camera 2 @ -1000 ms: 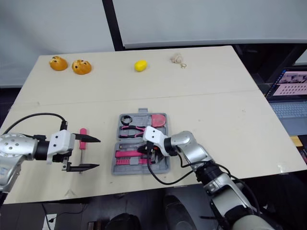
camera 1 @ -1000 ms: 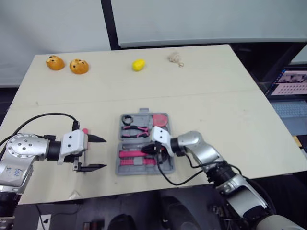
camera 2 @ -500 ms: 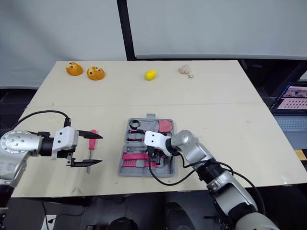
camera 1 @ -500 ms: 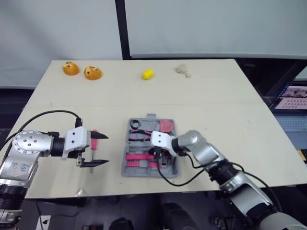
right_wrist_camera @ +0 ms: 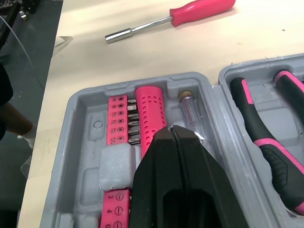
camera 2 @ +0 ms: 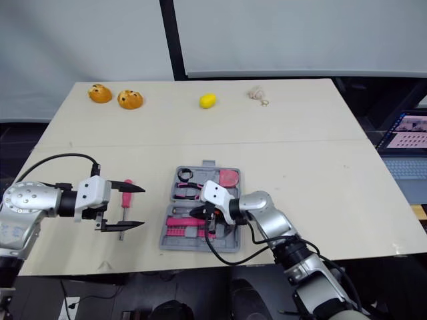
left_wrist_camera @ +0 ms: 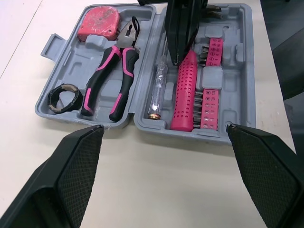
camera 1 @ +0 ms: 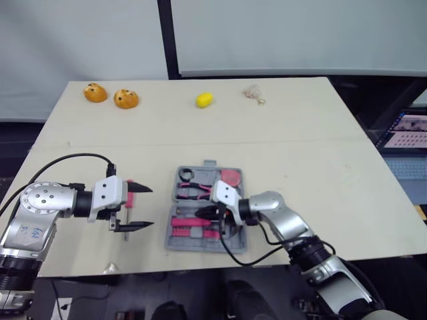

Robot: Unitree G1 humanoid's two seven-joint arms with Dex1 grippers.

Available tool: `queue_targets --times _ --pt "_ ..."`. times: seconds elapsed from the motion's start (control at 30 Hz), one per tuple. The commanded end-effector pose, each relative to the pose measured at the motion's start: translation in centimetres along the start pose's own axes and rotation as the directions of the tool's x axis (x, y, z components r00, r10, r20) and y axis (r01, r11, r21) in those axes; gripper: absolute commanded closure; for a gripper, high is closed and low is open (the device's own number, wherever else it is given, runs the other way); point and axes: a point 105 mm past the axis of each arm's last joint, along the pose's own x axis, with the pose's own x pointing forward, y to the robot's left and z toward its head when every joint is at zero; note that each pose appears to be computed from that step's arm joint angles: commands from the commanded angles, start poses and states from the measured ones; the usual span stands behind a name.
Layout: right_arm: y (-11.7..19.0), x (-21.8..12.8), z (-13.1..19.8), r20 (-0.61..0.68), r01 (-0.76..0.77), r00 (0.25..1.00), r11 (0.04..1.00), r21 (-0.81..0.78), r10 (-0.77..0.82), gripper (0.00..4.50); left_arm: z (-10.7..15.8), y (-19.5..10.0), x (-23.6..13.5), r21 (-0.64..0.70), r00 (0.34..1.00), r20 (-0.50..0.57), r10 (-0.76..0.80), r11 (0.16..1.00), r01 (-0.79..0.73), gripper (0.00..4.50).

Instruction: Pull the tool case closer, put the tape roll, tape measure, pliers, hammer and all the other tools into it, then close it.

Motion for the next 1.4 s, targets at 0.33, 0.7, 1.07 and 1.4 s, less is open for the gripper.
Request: queue_targets --times 0.33,0.7,1.07,1.4 --pt "0.1 -0.6 -2.1 -0.087 -0.005 0.996 1.000 0.000 0.005 4.48 0.6 0.1 -0.2 0.032 1.000 0.001 -0.001 0.999 0.001 0.00" --pt "1.0 -1.1 -3.6 -0.124 -0.040 0.991 0.999 0.009 0.041 4.48 0.7 0.2 0.1 0.037 1.000 0.005 -0.010 0.999 0.010 0.00" --pt "0.8 -1.3 -3.2 -0.079 -0.012 0.997 0.999 0.032 0.014 4.48 0.8 0.4 0.3 0.044 1.000 0.004 -0.020 0.999 0.020 0.00" --pt "2.5 -1.9 -6.9 -0.264 -0.091 0.960 0.995 0.043 0.099 4.48 0.9 0.7 0.4 0.056 1.000 0.008 -0.021 0.998 0.021 0.00"
